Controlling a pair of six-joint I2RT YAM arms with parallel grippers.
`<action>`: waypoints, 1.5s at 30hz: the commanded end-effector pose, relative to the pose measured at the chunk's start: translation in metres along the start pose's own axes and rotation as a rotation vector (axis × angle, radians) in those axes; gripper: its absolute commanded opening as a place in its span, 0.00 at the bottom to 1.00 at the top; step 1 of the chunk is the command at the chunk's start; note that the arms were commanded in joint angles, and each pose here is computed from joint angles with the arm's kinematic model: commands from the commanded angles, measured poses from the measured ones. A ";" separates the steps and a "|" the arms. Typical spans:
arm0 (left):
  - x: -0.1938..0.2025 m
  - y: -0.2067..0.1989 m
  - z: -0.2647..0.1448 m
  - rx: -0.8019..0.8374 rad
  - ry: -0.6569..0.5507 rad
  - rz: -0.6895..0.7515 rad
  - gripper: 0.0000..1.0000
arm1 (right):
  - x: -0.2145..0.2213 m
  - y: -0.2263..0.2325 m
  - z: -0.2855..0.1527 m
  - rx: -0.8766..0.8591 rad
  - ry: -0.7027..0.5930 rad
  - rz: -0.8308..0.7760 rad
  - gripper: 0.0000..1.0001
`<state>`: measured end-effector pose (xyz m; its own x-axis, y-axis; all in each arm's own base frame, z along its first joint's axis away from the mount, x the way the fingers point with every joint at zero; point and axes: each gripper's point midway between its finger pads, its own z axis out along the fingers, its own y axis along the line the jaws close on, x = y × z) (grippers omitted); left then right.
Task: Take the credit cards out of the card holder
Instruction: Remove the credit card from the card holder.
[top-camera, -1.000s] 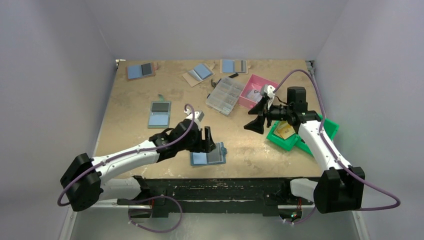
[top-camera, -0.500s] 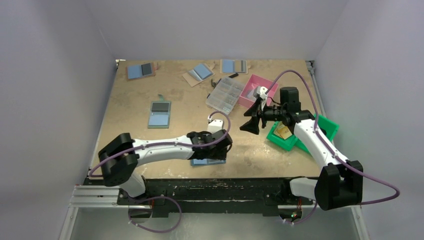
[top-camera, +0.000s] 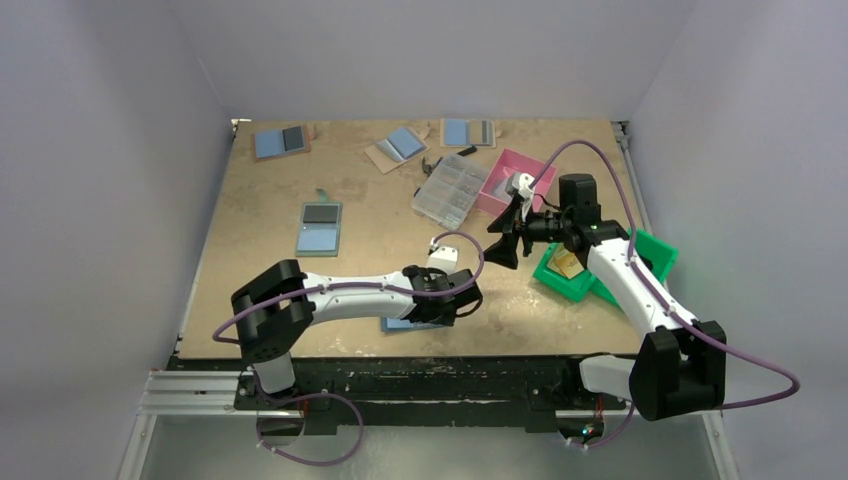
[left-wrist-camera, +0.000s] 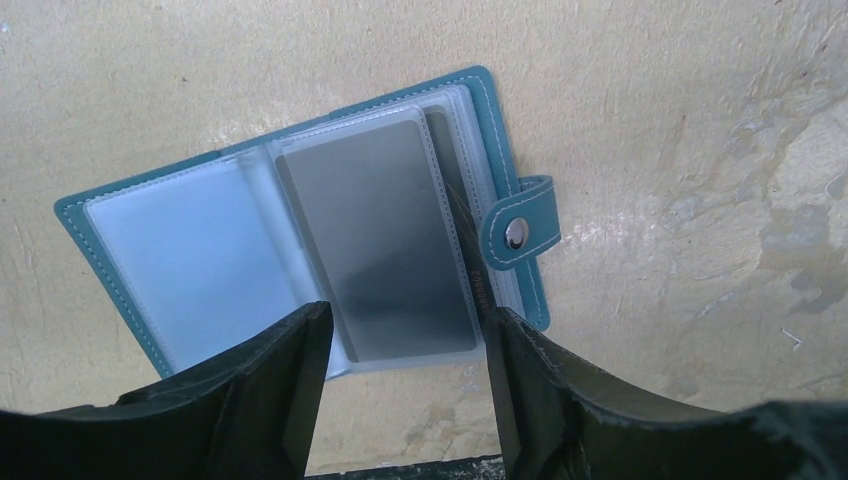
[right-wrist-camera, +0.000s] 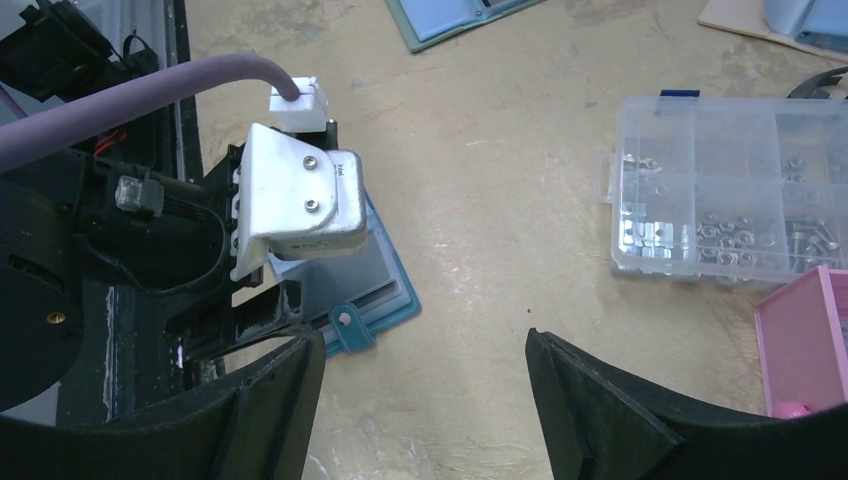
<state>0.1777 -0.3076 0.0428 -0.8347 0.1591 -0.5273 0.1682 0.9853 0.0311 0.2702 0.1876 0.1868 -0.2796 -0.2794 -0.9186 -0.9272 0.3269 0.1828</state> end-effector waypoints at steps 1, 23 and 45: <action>-0.013 -0.005 -0.003 -0.011 -0.044 -0.025 0.61 | -0.002 -0.002 0.002 0.001 -0.007 -0.019 0.81; -0.007 0.006 0.008 -0.079 -0.043 -0.027 0.64 | -0.002 -0.001 0.002 -0.007 -0.007 -0.015 0.81; -0.007 0.036 -0.002 0.031 -0.054 -0.153 0.59 | -0.001 0.000 0.002 -0.011 -0.005 -0.014 0.81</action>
<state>0.1844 -0.2732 0.0385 -0.8308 0.0558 -0.5538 0.0551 0.9983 0.0179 0.2701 0.1878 0.1867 -0.2793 -0.2797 -0.9186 -0.9276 0.3257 0.1829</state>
